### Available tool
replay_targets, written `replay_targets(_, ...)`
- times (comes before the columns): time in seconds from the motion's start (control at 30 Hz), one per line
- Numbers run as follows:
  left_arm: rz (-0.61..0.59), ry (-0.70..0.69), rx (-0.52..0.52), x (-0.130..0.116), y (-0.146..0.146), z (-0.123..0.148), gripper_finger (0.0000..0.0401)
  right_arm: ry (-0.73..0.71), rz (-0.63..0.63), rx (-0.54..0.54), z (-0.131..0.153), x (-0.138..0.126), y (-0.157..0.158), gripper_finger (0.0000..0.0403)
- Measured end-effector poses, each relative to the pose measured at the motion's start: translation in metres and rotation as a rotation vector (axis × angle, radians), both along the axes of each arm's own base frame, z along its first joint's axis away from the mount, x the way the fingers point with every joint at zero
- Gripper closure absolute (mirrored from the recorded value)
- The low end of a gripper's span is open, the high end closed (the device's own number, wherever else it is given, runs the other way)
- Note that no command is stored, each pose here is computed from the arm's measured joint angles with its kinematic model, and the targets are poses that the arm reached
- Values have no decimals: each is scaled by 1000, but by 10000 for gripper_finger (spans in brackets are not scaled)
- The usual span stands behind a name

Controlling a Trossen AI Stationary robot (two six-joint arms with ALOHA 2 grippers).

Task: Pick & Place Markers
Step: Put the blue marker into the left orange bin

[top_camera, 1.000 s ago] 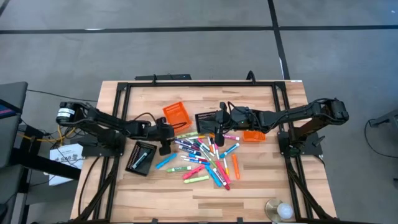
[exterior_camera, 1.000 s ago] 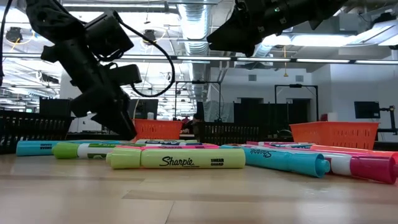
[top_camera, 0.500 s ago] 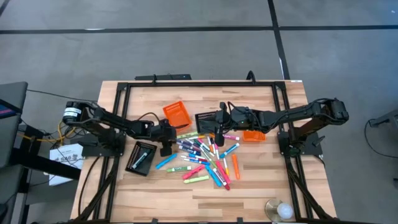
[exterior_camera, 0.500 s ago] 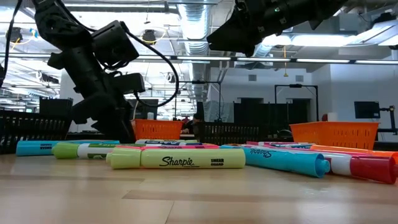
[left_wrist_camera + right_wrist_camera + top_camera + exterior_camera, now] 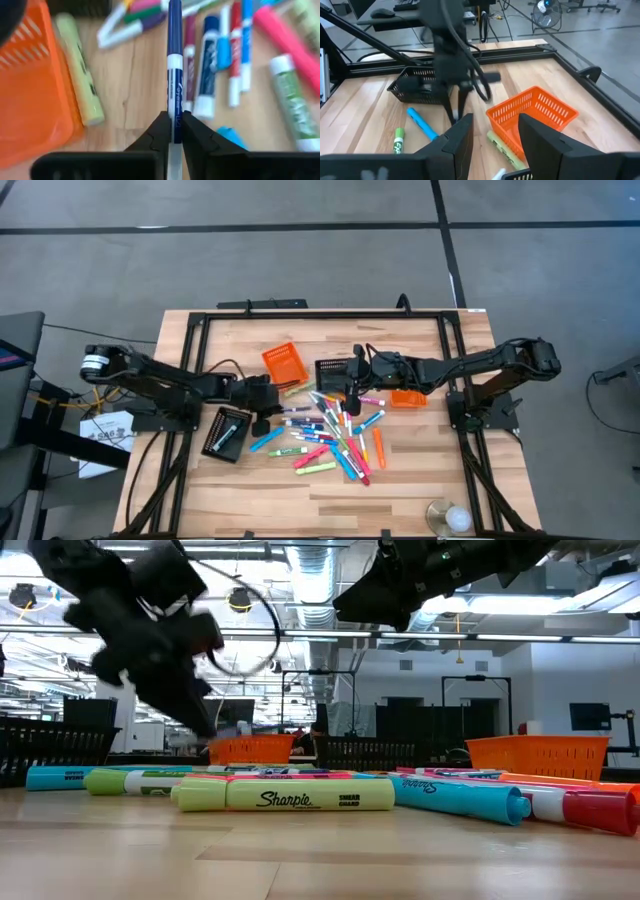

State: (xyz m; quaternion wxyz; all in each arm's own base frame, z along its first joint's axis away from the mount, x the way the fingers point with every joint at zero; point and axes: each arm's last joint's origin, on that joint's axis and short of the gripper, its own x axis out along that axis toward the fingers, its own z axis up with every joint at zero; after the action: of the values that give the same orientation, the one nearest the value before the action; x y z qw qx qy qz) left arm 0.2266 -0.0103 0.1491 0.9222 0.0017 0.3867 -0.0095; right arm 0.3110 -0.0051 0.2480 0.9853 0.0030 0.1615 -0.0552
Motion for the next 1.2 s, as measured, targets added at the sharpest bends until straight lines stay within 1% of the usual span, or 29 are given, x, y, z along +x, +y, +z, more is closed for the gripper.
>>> replay_targets(0.07,11,-68,23,-4,-2,14,366,0,-2,5,0,0,0,260)
replay_targets(0.2,143,-176,125,-11,6,35,376,-1,-2,5,0,0,0,264)
replay_targets(0.27,179,-201,176,-13,14,41,376,-1,-2,5,0,0,0,266)
replay_targets(0.37,204,-192,264,-15,29,43,368,-1,-2,5,0,0,0,266)
replay_targets(0.5,147,-106,450,-15,51,38,366,-7,-3,5,1,0,0,264)
replay_targets(0.57,135,-51,518,-16,64,33,368,-8,-6,5,1,0,-1,265)
replay_targets(0.63,151,-11,525,-17,74,28,368,-8,-10,5,1,0,-3,266)
replay_targets(0.7,144,11,489,-17,83,22,365,-8,-14,4,1,0,-4,266)
replay_targets(0.8,66,50,476,-16,89,12,360,-8,-20,4,1,0,-5,265)
replay_targets(0.93,-17,93,539,-10,89,3,351,-7,-24,4,1,0,-7,265)
replay_targets(1.07,-44,129,557,-7,85,-6,332,-7,-24,4,1,0,-7,266)
replay_targets(1.2,-66,140,673,-3,80,-3,309,-6,-24,4,0,0,-7,264)
